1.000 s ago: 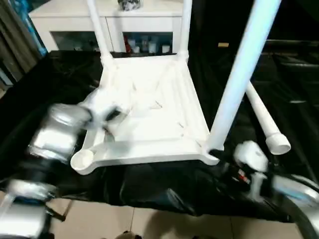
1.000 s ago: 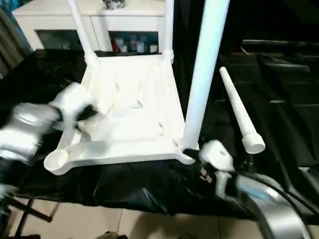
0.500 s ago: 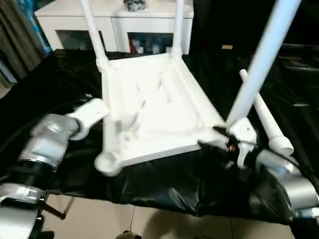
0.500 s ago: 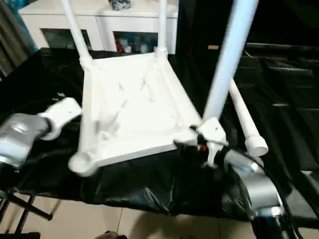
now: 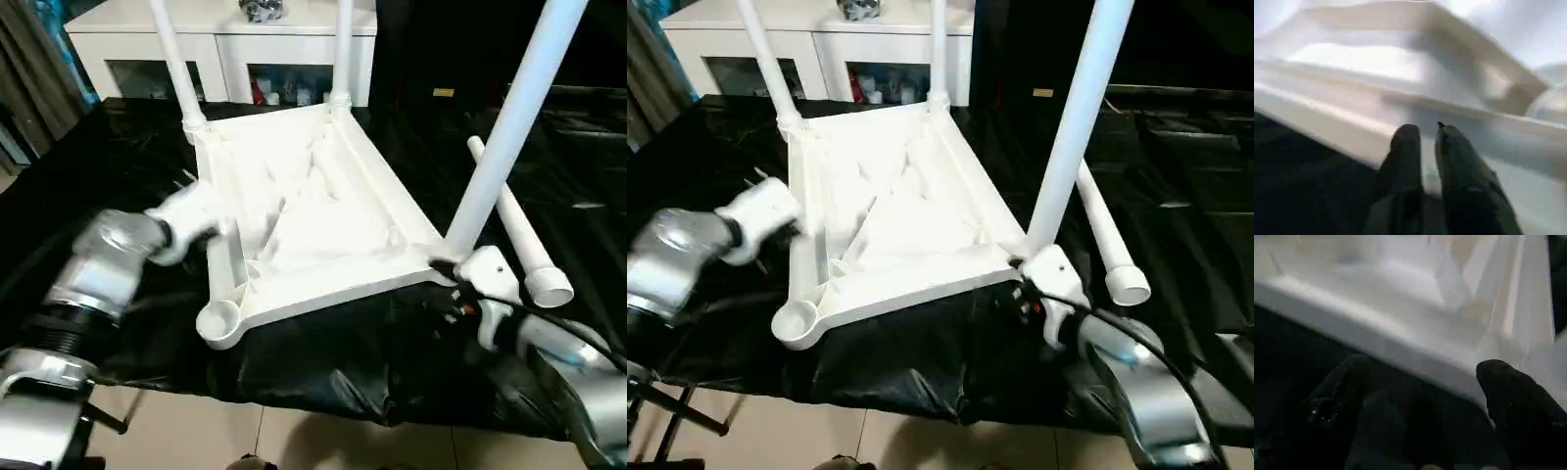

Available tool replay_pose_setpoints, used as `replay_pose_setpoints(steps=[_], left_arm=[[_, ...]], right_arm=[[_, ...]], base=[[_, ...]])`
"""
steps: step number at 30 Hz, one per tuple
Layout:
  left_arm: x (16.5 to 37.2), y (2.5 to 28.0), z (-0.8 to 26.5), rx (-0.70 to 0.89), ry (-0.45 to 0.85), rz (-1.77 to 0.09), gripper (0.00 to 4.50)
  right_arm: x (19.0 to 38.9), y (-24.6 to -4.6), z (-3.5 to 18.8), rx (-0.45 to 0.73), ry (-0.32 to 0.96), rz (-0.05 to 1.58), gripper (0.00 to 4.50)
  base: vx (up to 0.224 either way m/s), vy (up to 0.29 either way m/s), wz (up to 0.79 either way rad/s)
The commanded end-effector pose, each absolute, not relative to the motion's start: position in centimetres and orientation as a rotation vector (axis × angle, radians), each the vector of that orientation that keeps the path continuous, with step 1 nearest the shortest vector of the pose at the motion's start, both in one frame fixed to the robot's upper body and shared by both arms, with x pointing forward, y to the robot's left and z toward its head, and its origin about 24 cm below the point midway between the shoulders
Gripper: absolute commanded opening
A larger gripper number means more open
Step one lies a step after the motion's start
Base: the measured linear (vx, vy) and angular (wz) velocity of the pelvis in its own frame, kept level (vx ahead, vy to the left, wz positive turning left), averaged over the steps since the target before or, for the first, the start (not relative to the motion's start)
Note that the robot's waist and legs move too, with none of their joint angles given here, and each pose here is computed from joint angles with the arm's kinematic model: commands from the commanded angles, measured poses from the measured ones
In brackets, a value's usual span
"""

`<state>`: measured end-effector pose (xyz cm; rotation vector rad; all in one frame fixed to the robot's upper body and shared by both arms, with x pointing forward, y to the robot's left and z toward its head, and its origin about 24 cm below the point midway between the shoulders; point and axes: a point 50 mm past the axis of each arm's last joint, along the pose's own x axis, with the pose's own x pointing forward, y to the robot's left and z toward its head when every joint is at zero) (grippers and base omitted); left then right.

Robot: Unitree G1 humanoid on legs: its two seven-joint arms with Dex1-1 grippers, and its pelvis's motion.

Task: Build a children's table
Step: Rotate table base

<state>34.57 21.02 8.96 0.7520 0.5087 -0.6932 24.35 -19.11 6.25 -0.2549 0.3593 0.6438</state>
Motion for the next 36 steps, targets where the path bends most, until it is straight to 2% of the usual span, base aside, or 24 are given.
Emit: replay_pose_setpoints(steps=[1, 2, 8, 9, 12, 14, 18, 19, 20, 21, 23, 26, 27, 28, 32, 36], left_arm=[[34.2, 21.0, 8.0, 0.744, 0.554, -0.741, 0.61], [34.1, 21.0, 7.8, 0.749, 0.569, -0.76, 0.32], [33.9, 21.4, 7.2, 0.809, 0.652, -0.799, 0.03], [33.8, 21.5, 7.2, 0.813, 0.667, -0.811, 0.0], [33.3, 21.5, 6.9, 0.826, 0.722, -0.879, 0.0], [32.7, 21.5, 6.7, 0.836, 0.771, -0.959, 0.0], [32.0, 21.0, 6.9, 0.817, 0.786, -1.061, 0.0], [31.1, 20.0, 7.2, 0.779, 0.769, -1.176, 0.0], [31.1, 19.9, 7.2, 0.778, 0.768, -1.181, 0.0], [30.2, 18.9, 7.4, 0.738, 0.74, -1.3, 0.0], [29.5, 17.9, 7.4, 0.692, 0.728, -1.378, 0.0], [29.0, 16.5, 7.3, 0.647, 0.697, -1.431, 0.0], [28.9, 15.0, 7.3, 0.614, 0.654, -1.465, 0.0], [28.9, 15.0, 7.3, 0.614, 0.654, -1.465, 0.0], [29.4, 12.3, 7.0, 0.613, 0.565, -1.461, 0.0], [30.0, 9.3, 7.2, 0.58, 0.484, -1.454, 0.0]], right_arm=[[24.2, -19.6, 6.5, -0.27, 0.381, 0.612, 3.64], [24.2, -19.8, 6.4, -0.281, 0.393, 0.593, 3.39], [25.2, -19.5, 5.7, -0.301, 0.407, 0.551, 2.91], [25.6, -19.3, 5.5, -0.303, 0.409, 0.551, 2.75], [26.8, -18.7, 5.0, -0.297, 0.412, 0.534, 2.67], [27.9, -18.1, 4.4, -0.316, 0.416, 0.527, 2.4], [29.1, -17.4, 4.1, -0.318, 0.413, 0.53, 2.12], [29.8, -16.9, 3.9, -0.31, 0.412, 0.531, 2.01], [29.9, -16.8, 3.9, -0.31, 0.413, 0.531, 2.01], [30.5, -16.5, 3.6, -0.311, 0.415, 0.527, 1.91], [31.0, -15.8, 3.5, -0.302, 0.413, 0.542, 1.78], [31.8, -14.8, 3.7, -0.291, 0.397, 0.558, 1.56], [32.4, -13.9, 4.0, -0.282, 0.377, 0.568, 1.46], [32.4, -13.9, 4.0, -0.282, 0.377, 0.568, 1.33], [33.1, -12.4, 4.1, -0.284, 0.359, 0.598, 1.12], [33.3, -11.4, 3.8, -0.269, 0.353, 0.625, 0.7]], base=[[0.0, 0.0, 0.0], [0.0, 0.0, 0.0], [0.0, 0.0, 0.0], [0.0, 0.0, 0.0], [0.0, 0.0, 0.0], [0.0, 0.0, 0.0], [0.0, 0.0, 0.0], [0.0, 0.0, 0.0], [0.0, 0.0, 0.0], [0.0, 0.0, 0.0], [0.0, 0.0, 0.0], [0.0, 0.0, 0.0], [0.0, 0.0, 0.0], [0.0, 0.0, 0.0], [0.0, 0.0, 0.0], [0.0, 0.0, 0.0]])
